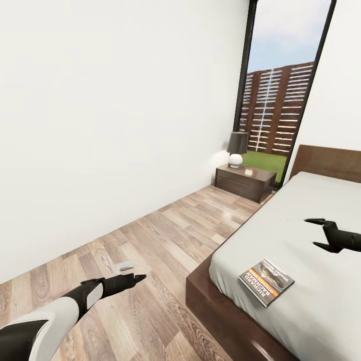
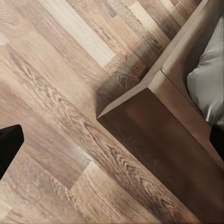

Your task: In the bedroom, move the book from the bed onto either nightstand, and place the two sandals side by side next to the bed.

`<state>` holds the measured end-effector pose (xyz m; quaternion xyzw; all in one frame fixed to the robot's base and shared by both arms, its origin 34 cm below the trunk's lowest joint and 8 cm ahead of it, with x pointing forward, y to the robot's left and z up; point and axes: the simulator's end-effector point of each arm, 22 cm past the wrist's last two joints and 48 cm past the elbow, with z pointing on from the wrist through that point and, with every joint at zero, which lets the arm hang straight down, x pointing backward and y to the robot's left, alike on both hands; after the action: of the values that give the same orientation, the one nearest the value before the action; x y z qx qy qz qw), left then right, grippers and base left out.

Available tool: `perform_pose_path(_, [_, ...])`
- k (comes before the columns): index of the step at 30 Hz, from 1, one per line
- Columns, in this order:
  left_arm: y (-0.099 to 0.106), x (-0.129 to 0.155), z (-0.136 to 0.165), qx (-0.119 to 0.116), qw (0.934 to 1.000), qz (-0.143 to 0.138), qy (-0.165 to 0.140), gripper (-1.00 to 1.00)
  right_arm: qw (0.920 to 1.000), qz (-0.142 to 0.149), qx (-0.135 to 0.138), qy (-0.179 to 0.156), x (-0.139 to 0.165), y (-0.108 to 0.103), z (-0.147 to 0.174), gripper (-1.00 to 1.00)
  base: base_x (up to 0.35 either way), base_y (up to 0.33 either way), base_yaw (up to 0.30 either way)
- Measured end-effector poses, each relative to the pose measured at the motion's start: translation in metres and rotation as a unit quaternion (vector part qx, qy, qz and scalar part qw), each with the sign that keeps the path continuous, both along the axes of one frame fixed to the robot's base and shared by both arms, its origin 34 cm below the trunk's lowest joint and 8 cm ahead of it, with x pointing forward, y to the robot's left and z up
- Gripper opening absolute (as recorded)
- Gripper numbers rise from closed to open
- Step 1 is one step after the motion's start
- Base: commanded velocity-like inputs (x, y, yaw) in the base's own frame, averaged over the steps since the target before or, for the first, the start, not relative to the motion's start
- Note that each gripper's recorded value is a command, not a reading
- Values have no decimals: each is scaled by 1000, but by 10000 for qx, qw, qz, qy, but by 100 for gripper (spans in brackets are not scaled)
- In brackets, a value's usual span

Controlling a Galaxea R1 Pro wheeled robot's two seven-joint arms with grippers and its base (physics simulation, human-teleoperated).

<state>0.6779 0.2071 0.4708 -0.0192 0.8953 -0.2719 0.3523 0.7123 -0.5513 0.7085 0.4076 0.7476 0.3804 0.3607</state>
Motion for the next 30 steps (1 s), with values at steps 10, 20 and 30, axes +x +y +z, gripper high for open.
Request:
perform_pose_path(10, [-32, -6, -2, -182, 9997, -144, 58, 100, 9994, 180, -241, -144, -13, -2, -18, 100, 0, 0, -27])
perform_pose_path(20, [-54, -11, -4, -286, 9992, -249, 108, 100, 9986, 111, -379, -363, -16, -3, -32, 100, 0, 0, -200])
perform_pose_path(30, [-79, -18, -6, -388, 9984, -368, 163, 100, 9977, 103, -389, -537, -19, -4, -33, 100, 0, 0, -223])
